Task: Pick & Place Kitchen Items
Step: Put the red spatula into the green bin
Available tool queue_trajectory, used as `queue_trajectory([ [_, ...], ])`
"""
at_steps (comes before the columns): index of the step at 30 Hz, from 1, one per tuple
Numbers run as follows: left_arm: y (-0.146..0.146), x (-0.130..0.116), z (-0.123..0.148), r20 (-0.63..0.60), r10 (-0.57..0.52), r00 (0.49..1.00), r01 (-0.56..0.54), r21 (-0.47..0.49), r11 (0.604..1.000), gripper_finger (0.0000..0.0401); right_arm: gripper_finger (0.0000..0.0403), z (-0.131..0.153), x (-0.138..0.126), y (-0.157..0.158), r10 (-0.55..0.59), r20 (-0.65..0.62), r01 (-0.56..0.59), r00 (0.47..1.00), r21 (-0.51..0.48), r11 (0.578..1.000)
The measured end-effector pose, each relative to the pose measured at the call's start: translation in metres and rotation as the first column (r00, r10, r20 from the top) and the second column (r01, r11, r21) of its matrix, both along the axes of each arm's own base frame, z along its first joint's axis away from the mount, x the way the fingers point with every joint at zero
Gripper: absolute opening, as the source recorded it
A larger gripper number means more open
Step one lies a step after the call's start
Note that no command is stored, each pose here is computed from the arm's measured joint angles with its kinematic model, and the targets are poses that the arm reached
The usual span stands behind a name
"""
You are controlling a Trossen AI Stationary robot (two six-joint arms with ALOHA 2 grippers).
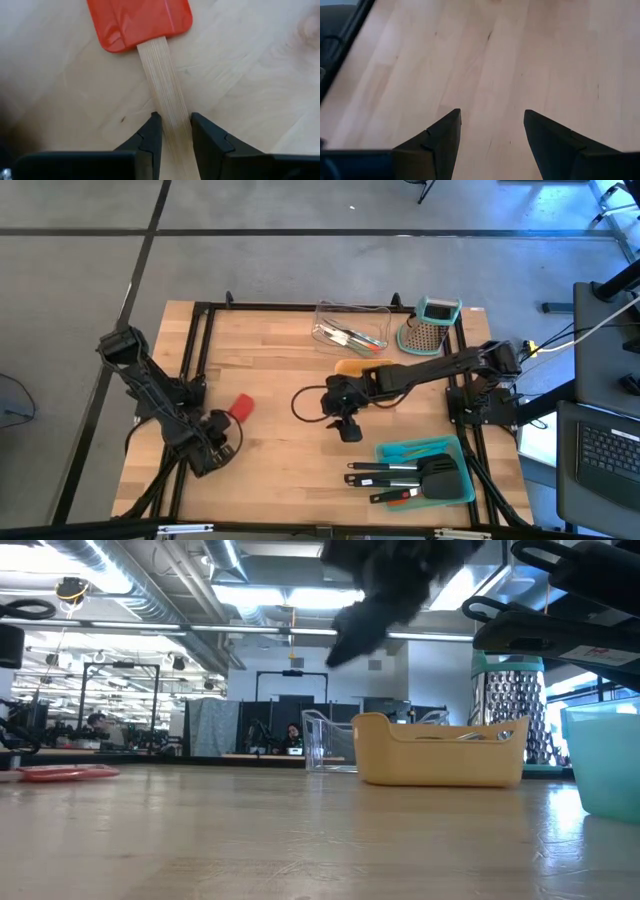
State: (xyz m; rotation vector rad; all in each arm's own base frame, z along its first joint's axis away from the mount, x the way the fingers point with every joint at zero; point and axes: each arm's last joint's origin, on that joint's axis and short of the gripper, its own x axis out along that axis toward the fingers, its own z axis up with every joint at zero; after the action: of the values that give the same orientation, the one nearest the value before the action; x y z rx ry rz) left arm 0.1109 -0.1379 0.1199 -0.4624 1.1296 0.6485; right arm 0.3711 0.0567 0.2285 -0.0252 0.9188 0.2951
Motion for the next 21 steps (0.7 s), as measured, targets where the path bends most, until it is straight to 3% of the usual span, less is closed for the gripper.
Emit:
queue_trajectory([
  [4,-0.001,0.001,0.0,0.011,-0.072,0.997,0.072,0.03,0.997,0.0074,0.022,-0.022,-0.003,-0.001,-0.017,0.048,0.016,0.999,0.02,1.0],
  [10,-0.004,0.008,0.0,0.12,-0.164,0.979,0.153,0.092,0.984,0.0074,0.022,-0.027,-0.003,0.002,-0.04,0.088,0.036,0.995,0.051,0.998],
  [13,-0.013,0.02,0.004,0.313,-0.202,0.928,0.17,0.126,0.977,0.0051,0.022,-0.024,0.0,0.005,-0.033,0.14,0.025,0.99,0.06,0.998],
  [16,-0.015,0.031,-0.004,0.343,-0.245,0.907,0.205,0.149,0.967,0.0051,0.022,-0.02,0.003,0.008,-0.03,0.192,0.016,0.981,0.072,0.997],
  [19,-0.018,0.047,-0.013,0.363,-0.254,0.897,0.215,0.145,0.966,0.0005,0.022,-0.017,0.005,0.009,-0.051,0.212,0.031,0.976,0.094,0.995],
  [21,-0.02,0.056,-0.023,0.373,-0.272,0.887,0.224,0.168,0.96,0.0002,0.022,-0.017,0.005,0.009,-0.079,0.204,0.054,0.976,0.123,0.991],
])
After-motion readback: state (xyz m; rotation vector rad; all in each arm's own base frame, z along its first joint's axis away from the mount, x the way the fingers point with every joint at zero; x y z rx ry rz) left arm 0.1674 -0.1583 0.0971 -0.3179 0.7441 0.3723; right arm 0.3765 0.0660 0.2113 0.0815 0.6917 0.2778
